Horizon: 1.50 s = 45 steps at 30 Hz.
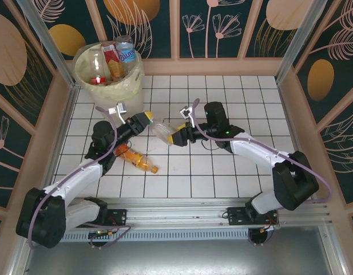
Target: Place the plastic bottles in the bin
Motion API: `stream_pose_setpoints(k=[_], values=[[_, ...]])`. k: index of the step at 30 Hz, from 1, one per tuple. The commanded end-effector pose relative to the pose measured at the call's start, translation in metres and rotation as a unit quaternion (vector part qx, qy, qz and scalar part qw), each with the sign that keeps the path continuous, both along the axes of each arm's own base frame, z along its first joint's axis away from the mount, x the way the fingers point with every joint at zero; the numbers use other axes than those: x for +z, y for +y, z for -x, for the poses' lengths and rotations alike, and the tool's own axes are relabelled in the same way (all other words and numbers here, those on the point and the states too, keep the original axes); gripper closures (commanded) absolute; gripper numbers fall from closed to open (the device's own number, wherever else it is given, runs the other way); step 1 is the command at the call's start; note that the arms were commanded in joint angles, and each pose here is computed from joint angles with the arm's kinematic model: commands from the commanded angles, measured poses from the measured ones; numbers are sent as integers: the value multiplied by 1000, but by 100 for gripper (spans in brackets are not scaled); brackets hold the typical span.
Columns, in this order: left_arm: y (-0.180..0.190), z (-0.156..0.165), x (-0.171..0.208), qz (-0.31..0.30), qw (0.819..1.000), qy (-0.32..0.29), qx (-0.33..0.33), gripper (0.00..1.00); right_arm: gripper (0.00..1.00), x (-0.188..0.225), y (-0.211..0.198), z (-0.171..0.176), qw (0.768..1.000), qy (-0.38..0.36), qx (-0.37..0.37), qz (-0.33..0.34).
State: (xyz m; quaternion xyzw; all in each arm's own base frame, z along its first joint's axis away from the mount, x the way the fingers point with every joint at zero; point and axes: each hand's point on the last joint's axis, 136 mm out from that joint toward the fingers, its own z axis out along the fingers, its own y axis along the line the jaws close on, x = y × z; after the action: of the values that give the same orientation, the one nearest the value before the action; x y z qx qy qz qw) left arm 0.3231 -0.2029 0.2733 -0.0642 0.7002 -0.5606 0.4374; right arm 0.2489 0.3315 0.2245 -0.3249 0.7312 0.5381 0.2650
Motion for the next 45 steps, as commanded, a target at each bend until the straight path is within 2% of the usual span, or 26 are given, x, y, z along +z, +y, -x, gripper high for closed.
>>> stream_pose_setpoints(k=[1, 6, 14, 21, 24, 27, 30, 37, 45], values=[[11, -10, 36, -60, 996, -42, 44, 60, 16, 22, -7, 4, 999, -41, -18, -11], [25, -32, 83, -122, 986, -70, 85, 60, 8, 37, -21, 8, 996, -66, -48, -17], [80, -77, 179, -211, 951, -129, 185, 58, 8, 45, -35, 14, 993, -85, -75, -16], [134, -109, 227, -318, 883, -149, 311, 57, 8, 41, -41, 15, 992, -88, -90, -9], [150, -122, 231, -357, 854, -144, 348, 57, 8, 40, -43, 15, 992, -89, -94, -8], [158, -142, 223, -389, 839, -130, 357, 58, 9, 41, -44, 16, 991, -91, -95, -8], [159, -162, 205, -410, 833, -113, 353, 57, 9, 42, -46, 16, 991, -92, -99, -6], [150, -192, 163, -431, 839, -77, 322, 56, 9, 41, -50, 17, 990, -92, -106, -1], [127, -217, 109, -437, 865, -33, 245, 55, 9, 39, -51, 16, 990, -89, -109, 2]])
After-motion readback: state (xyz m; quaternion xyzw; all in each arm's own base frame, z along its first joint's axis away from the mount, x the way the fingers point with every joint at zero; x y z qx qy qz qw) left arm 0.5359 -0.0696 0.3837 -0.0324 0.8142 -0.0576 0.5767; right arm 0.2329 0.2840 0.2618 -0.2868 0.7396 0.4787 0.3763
